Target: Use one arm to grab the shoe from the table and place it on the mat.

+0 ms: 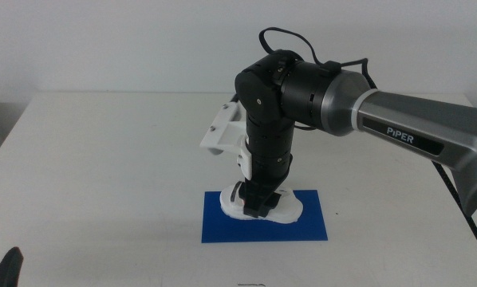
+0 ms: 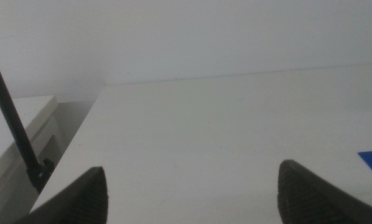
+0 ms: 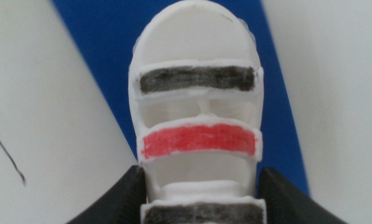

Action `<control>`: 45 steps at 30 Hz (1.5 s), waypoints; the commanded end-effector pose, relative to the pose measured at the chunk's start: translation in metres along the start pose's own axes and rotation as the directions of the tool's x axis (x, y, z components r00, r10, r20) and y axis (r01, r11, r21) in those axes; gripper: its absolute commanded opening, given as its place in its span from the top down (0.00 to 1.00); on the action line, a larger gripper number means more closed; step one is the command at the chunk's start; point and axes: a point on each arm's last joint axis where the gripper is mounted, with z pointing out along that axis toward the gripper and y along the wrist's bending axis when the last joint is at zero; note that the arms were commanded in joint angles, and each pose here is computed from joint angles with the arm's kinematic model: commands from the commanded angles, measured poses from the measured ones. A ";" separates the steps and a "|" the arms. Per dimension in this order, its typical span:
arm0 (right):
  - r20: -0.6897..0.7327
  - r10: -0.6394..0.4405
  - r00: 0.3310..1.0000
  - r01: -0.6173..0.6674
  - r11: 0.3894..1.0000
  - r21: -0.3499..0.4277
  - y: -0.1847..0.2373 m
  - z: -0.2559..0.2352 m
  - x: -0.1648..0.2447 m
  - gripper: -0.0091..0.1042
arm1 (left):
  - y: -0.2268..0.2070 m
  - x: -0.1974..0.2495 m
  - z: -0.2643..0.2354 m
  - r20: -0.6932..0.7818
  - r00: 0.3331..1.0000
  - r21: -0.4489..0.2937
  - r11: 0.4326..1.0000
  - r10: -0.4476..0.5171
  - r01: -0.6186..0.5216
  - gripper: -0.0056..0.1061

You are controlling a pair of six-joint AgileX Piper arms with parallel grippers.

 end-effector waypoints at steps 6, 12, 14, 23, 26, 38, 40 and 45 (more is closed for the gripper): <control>0.008 -0.257 0.966 0.257 0.966 0.026 -0.001 -0.038 0.007 0.93 | 0.000 -0.009 -0.002 0.104 0.994 0.000 1.000 -0.023 0.023 0.11; 0.026 -0.251 0.968 0.251 0.968 0.005 0.002 -0.038 0.006 0.93 | 0.000 -0.009 -0.002 0.104 0.994 0.000 1.000 -0.023 0.023 0.11; 0.028 -0.251 0.968 0.251 0.968 0.003 0.002 -0.038 0.006 0.93 | 0.000 -0.009 -0.002 0.104 0.994 0.000 1.000 -0.023 0.023 0.11; 0.018 -0.272 0.962 0.272 0.962 0.023 -0.003 -0.012 -0.002 0.93 | 0.000 -0.009 -0.002 0.104 0.994 0.000 1.000 -0.023 0.023 0.11; 0.023 -0.273 0.962 0.272 0.962 0.034 -0.004 -0.007 -0.004 0.93 | 0.000 -0.009 -0.002 0.104 0.994 0.000 1.000 -0.023 0.023 0.11; 0.082 -0.247 0.966 0.240 0.967 0.086 -0.006 -0.029 -0.003 0.93 | 0.000 -0.009 -0.002 0.104 0.994 0.000 1.000 -0.023 0.023 0.11; 0.093 -0.245 0.965 0.237 0.968 0.086 -0.006 -0.024 -0.006 0.93 | 0.000 -0.009 -0.002 0.104 0.994 0.000 1.000 -0.023 0.023 0.11; 0.086 -0.237 0.968 0.230 0.970 0.084 -0.012 -0.013 -0.007 0.93 | 0.000 -0.009 -0.002 0.104 0.994 0.000 1.000 -0.023 0.023 0.11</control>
